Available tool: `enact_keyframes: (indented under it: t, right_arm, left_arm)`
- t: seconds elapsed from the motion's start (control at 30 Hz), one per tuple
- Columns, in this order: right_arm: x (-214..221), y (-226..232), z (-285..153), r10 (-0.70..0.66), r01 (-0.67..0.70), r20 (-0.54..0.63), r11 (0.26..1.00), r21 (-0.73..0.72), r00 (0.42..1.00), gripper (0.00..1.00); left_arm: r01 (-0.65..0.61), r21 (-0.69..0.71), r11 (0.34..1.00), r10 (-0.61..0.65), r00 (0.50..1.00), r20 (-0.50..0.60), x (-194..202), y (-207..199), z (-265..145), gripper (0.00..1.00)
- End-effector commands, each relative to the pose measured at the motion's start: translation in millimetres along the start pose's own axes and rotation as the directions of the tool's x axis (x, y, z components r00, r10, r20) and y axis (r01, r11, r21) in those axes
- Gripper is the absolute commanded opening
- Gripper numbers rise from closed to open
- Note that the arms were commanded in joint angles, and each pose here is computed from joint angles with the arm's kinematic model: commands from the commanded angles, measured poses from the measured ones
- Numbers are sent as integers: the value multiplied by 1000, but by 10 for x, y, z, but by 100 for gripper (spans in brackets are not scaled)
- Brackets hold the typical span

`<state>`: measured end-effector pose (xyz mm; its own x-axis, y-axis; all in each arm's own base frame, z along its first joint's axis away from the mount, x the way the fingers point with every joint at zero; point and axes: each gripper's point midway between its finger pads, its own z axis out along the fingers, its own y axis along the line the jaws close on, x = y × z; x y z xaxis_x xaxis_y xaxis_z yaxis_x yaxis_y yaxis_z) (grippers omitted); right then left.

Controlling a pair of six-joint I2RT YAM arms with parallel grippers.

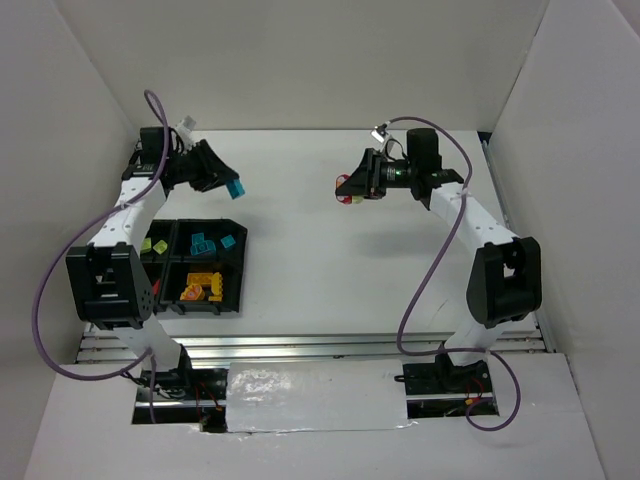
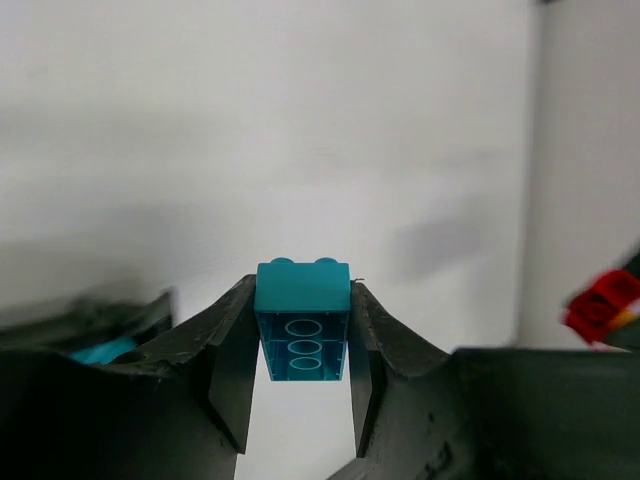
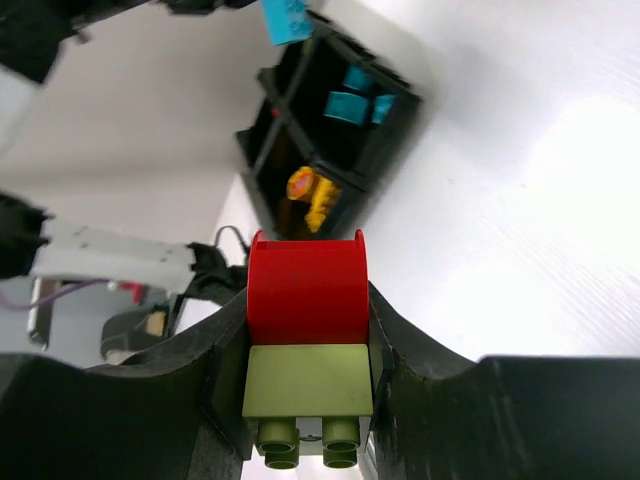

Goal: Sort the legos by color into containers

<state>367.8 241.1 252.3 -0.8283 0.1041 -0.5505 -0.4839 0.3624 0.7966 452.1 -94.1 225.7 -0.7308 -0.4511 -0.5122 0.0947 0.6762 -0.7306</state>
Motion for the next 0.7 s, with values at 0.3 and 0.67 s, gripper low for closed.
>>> enact_keyframes:
  t: [0.3,0.67]
  right_arm:
    - [-203,-237,-226,-18,-13,68,904,428,997,0]
    - [-108,-186,-168,7,-25,50,926,376,999,0]
  left_arm:
    - [181,-743,644,-172,981,89,680,1362,-913,0]
    - [202,-748,632,-184,977,108,645,1383,-888,70]
